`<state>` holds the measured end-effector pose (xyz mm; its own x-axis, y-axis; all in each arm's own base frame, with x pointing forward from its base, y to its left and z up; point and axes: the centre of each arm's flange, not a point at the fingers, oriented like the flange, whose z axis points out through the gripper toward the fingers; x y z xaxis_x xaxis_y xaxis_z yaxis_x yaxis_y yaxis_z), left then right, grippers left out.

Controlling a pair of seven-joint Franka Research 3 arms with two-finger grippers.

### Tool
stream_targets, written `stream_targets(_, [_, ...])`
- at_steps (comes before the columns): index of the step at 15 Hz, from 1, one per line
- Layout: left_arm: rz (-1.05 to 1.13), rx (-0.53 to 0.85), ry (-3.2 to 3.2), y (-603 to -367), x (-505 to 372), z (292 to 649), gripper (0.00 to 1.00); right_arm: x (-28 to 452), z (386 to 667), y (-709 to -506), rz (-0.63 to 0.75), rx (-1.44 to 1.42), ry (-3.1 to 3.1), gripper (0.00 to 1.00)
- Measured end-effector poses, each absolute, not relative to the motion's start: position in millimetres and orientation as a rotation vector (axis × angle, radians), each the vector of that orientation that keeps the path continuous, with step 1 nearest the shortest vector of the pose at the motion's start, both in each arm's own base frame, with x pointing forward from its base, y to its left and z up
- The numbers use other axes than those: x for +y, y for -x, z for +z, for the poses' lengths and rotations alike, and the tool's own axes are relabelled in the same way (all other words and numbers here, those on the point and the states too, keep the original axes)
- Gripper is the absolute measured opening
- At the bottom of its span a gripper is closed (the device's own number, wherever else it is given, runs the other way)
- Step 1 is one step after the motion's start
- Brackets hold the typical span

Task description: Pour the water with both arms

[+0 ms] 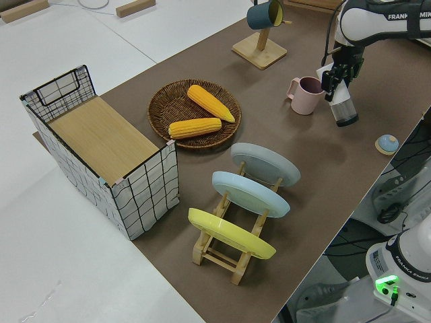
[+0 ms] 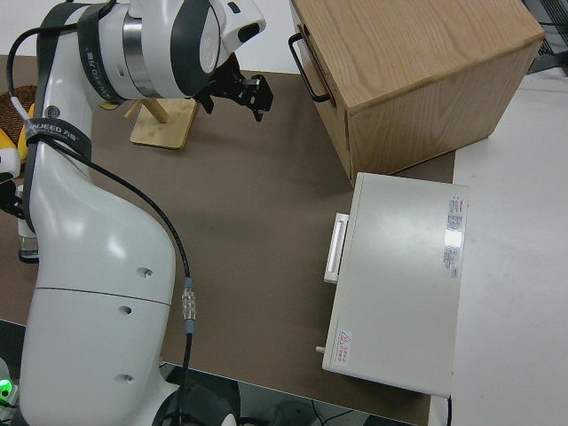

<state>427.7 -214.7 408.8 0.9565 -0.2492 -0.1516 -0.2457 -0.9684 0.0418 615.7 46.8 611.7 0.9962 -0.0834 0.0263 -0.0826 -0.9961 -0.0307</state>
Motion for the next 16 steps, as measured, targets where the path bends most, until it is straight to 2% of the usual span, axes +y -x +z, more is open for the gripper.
stream_targets(4, [-0.062,-0.407,-3.091,-405.4,-217.1,395.2,0.63,46.8,611.7,-615.7,-0.043,0.129,3.109,1.0])
stream_targets(9, [-0.006,-0.395,-3.104,-389.8,-209.3,395.0,0.63,46.8,611.7,-615.7,-0.043,0.129,3.109,1.0])
stream_targets(13, [0.048,-0.299,-3.111,-392.3,-196.6,409.0,0.63,46.8,611.7,-615.7,-0.043,0.129,3.109,1.0])
stream_targets(16, [0.146,-0.175,-3.103,-409.1,-167.8,420.6,0.63,46.8,611.7,-615.7,-0.043,0.129,3.109,1.0])
